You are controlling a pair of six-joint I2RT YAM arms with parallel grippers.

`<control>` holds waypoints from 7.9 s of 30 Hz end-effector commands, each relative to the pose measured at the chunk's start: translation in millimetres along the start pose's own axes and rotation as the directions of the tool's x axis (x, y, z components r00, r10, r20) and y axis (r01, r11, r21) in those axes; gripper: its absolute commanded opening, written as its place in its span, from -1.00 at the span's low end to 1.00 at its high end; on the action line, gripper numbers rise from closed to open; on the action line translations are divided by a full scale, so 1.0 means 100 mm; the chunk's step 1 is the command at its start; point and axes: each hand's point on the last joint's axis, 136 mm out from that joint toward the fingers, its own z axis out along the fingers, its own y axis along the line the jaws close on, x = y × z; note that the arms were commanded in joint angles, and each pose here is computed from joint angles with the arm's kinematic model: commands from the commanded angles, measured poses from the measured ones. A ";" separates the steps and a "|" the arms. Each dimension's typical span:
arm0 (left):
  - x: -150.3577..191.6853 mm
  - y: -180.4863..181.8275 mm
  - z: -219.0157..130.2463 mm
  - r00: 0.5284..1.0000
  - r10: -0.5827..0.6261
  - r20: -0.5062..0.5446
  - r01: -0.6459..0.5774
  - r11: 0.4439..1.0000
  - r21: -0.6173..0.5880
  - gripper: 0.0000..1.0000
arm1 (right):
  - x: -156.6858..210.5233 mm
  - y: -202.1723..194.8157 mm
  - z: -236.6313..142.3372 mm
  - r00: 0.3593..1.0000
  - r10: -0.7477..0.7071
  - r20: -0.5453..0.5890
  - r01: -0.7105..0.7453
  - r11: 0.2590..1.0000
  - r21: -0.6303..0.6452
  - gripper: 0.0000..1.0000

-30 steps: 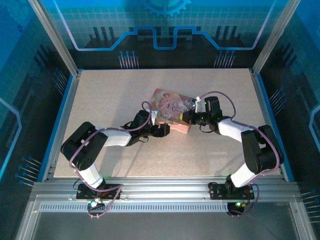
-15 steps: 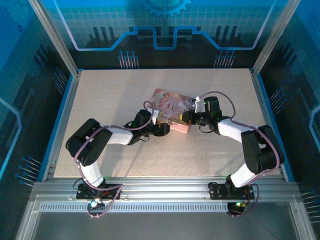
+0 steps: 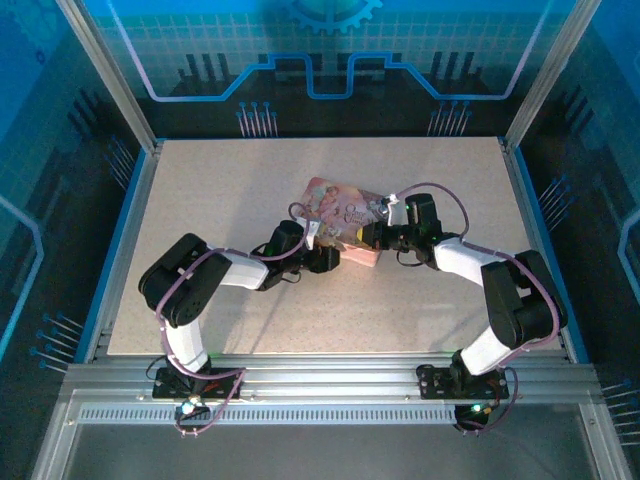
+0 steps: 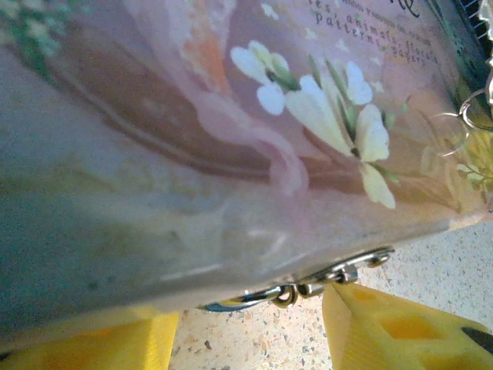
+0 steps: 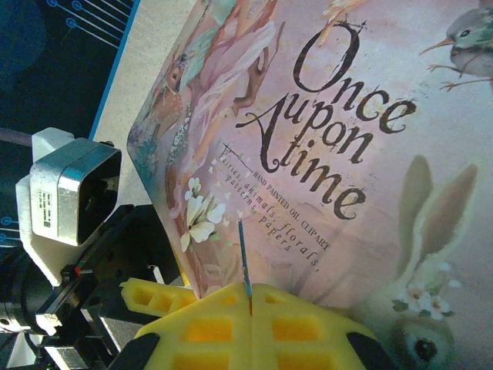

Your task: Unlock the padlock with the key

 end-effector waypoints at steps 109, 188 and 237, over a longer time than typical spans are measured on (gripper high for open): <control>-0.11 -0.76 -0.45 0.857 -0.493 -0.150 0.511 0.850 0.127 -0.69 | 0.93 0.39 -0.06 0.764 -0.644 0.026 0.628 0.753 0.197 -0.99; -0.22 -0.88 -0.52 0.841 -0.524 -0.132 0.539 0.832 0.128 -0.67 | 0.63 0.61 0.15 0.756 -0.647 0.105 0.643 0.763 0.066 -0.98; -0.17 -0.88 -0.51 0.844 -0.516 -0.147 0.533 0.837 0.123 -0.67 | 0.48 0.52 0.06 0.787 -0.592 0.176 0.588 0.805 0.076 -0.98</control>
